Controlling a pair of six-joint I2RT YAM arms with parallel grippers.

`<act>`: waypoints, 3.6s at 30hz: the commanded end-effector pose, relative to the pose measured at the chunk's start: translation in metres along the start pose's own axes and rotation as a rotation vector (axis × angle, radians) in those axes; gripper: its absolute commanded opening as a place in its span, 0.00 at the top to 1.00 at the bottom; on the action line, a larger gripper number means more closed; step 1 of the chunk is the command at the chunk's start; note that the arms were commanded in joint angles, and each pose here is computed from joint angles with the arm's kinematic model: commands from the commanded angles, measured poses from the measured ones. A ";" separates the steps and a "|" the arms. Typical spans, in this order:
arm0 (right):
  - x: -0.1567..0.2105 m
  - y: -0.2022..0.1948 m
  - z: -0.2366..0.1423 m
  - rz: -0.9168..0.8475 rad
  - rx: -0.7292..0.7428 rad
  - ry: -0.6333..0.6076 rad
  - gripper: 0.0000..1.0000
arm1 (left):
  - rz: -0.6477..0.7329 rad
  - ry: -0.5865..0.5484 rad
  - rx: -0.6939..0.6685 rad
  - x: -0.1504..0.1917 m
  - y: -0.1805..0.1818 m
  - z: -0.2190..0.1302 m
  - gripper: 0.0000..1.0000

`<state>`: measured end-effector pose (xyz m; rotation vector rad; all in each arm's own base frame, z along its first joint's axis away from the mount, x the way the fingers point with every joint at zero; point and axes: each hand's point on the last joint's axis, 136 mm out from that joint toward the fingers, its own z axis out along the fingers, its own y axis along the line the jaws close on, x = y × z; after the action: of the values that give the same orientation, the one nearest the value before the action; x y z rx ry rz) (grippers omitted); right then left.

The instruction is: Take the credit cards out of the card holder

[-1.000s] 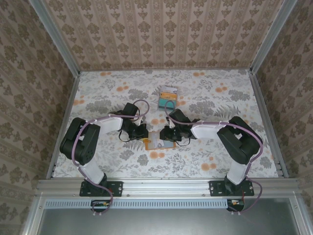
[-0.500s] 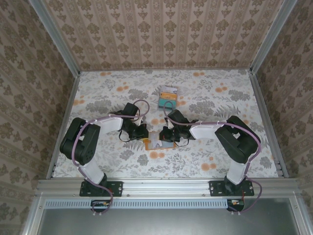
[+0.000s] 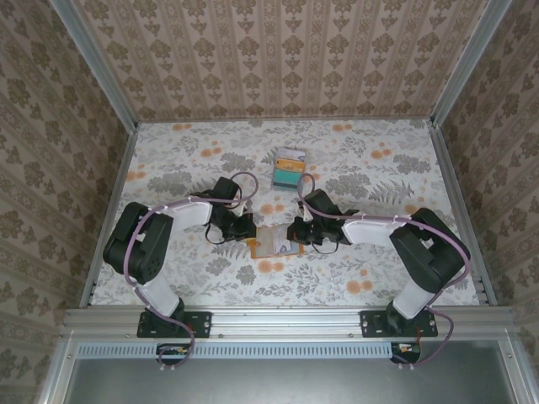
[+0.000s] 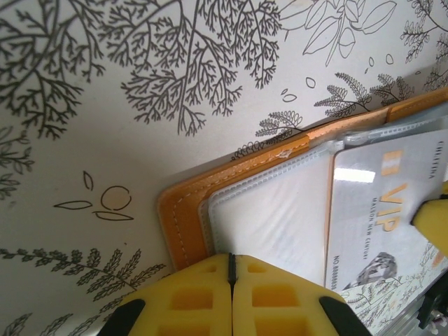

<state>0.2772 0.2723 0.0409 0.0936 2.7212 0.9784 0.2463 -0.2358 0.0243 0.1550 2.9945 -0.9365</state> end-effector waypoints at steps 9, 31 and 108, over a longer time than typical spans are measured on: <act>-0.019 0.028 -0.053 -0.154 0.065 -0.044 1.00 | 0.059 -0.038 0.005 -0.010 -0.023 -0.028 0.92; -0.155 0.091 -0.120 -1.184 0.518 -0.177 1.00 | 0.075 -0.395 -0.038 -0.021 -0.039 -0.153 0.05; -0.205 0.048 -0.133 -0.648 0.496 -0.403 0.63 | -0.093 -0.346 0.051 0.008 -0.020 -0.112 0.15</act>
<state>0.4679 0.1923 0.2223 -0.6165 2.2054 -0.1309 0.2385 -0.1706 0.1294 -0.1240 2.6939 -0.8408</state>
